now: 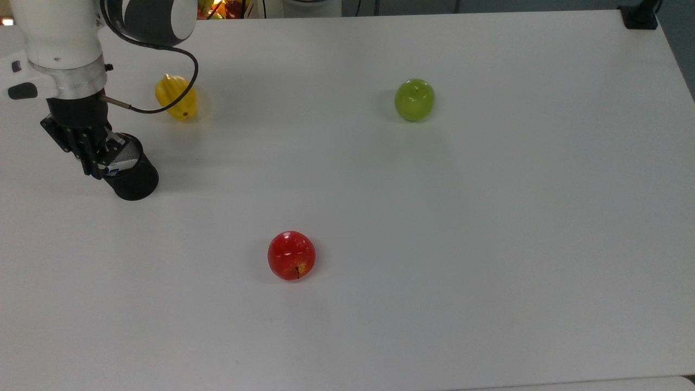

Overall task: Take marker pen
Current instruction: 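Lower the gripper and close it on the blue-capped marker, then lift the marker up out of the pen cup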

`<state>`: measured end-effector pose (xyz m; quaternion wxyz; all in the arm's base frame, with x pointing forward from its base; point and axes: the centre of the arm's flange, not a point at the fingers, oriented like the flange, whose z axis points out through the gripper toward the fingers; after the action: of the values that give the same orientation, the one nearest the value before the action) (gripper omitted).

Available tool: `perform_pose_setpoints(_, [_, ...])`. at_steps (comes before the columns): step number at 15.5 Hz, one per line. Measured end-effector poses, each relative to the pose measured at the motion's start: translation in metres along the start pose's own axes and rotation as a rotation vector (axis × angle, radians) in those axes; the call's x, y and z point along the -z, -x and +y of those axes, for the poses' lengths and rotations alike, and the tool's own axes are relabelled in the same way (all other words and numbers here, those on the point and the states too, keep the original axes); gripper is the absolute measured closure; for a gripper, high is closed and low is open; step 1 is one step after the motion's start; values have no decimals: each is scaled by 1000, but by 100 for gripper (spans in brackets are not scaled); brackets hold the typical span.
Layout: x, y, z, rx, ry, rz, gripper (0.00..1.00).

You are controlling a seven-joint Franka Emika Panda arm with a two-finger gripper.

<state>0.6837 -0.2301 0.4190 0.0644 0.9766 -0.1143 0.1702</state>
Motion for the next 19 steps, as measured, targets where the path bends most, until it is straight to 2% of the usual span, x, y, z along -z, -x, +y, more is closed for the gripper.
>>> perform_pose_setpoints(5, [37, -11, 21, -30, 11, 61, 84])
perform_pose_setpoints(10, [99, -15, 49, -129, -42, 133, 84])
perform_pose_setpoints(14, [127, -6, 53, -153, -82, 73, 84])
perform_pose_setpoints(19, [146, 13, 30, -118, -131, -96, 84])
